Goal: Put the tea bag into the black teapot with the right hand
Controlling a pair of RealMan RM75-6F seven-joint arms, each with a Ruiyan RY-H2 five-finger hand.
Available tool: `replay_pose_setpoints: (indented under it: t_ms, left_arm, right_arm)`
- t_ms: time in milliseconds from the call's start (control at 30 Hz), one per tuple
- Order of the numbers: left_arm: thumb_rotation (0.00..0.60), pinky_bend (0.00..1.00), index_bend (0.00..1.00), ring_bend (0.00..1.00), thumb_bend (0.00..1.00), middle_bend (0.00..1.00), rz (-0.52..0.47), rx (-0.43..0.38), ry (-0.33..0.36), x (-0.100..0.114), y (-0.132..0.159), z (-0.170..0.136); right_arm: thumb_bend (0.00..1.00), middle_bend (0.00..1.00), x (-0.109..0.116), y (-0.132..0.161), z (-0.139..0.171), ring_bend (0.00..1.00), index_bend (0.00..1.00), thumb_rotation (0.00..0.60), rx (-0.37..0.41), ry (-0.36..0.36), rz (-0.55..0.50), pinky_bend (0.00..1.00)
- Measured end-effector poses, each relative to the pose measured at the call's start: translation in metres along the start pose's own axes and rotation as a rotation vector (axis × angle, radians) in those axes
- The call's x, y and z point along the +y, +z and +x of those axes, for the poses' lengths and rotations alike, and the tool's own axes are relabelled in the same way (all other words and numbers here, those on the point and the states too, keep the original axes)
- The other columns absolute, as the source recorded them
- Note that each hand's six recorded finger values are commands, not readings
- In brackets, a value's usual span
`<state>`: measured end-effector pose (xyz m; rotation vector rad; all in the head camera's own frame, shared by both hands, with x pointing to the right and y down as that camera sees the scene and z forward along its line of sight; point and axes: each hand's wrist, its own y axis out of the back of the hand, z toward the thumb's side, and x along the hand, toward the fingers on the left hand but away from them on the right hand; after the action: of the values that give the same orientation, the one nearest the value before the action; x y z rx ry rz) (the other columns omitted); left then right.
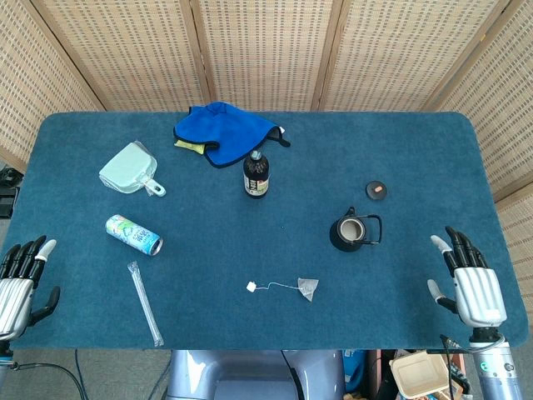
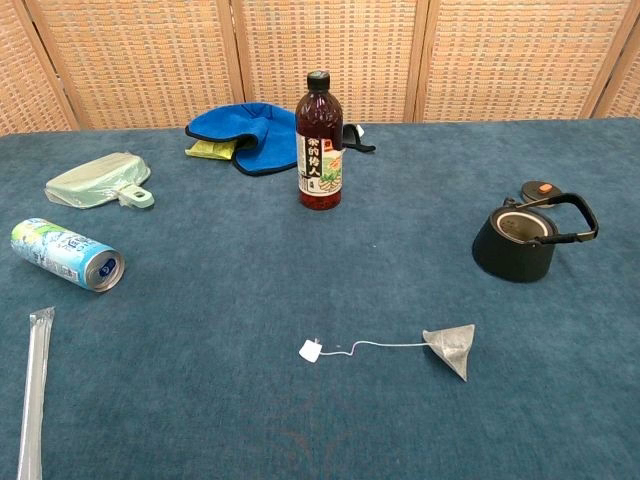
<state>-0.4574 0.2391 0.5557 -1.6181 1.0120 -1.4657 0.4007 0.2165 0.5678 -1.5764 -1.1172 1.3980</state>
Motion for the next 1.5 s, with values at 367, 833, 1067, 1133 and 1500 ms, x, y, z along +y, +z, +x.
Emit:
replay_pose_setpoints:
  t_ms: [367,833,1067,1133,1500]
  left_arm:
    - [0.6,0.0,0.0,0.0,0.48,0.0,-0.002,-0.002,0.004,0.002,0.002,0.0]
    - [0.6,0.0,0.0,0.0,0.48,0.0,0.005,0.009,-0.011,0.0,0.0,0.007]
    - [0.6,0.0,0.0,0.0,0.48,0.0,0.012,0.019,-0.011,0.001,-0.004,0.01]
    - [0.6,0.0,0.0,0.0,0.48,0.0,0.013,0.021,-0.011,0.001,-0.004,0.011]
    - [0.6,0.0,0.0,0.0,0.48,0.0,0.02,0.013,-0.009,0.003,-0.001,0.018]
  right_arm:
    - [0.47,0.1,0.001,-0.001,0.0,0.03,0.11,0.6,0.008,0.0,-0.009,0.22]
    - [0.4,0.17,0.0,0.009,-0.009,0.03,0.11,0.6,0.054,0.018,-0.03,0.22]
    - [0.39,0.21,0.004,0.024,-0.016,0.06,0.11,0.6,0.122,0.01,-0.061,0.24]
    - [0.39,0.22,0.005,0.033,-0.019,0.08,0.12,0.6,0.16,0.013,-0.071,0.26]
    - [0.39,0.27,0.009,0.105,-0.04,0.14,0.14,0.6,0.433,0.128,-0.19,0.35]
